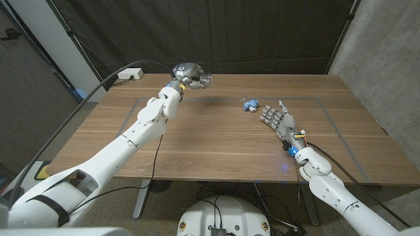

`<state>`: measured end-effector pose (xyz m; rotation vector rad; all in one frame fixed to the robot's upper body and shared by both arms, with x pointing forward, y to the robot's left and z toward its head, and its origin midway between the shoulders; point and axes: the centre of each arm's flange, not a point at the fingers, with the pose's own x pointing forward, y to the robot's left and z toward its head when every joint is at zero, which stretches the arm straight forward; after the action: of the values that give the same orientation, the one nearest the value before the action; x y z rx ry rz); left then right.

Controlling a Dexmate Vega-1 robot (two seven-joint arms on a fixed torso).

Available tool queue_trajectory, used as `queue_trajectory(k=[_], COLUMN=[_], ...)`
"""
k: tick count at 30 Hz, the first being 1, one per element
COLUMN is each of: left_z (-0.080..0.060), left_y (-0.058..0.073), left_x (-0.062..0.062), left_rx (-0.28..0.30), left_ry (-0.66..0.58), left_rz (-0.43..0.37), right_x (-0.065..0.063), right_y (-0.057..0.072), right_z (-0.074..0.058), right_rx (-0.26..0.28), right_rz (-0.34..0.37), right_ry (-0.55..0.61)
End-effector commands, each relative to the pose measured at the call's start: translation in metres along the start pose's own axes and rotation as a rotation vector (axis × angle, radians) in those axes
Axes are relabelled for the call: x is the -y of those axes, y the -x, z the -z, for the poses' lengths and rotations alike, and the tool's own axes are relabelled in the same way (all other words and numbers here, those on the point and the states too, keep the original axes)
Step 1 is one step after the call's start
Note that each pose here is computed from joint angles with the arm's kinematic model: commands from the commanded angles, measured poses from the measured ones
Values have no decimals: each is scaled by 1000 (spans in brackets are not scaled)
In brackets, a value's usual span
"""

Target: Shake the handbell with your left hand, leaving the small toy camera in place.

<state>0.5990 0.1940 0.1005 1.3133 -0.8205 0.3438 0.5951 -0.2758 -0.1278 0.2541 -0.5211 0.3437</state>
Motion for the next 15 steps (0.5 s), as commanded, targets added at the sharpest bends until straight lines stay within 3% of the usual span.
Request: queue_trajectory(k=[1, 7, 15], left_z=[84, 121, 142], left_y=[48, 57, 69], left_x=[-48, -52, -41], left_rx=[-43, 121, 221], left_ry=[978, 1336, 1662], left_rz=[-446, -467, -543], right_x=[-4, -7, -9], right_y=[-8, -12, -16], right_z=[2, 2, 2], right_rx=[-16, -20, -32], right_rz=[-27, -40, -56], right_ry=[6, 10, 15])
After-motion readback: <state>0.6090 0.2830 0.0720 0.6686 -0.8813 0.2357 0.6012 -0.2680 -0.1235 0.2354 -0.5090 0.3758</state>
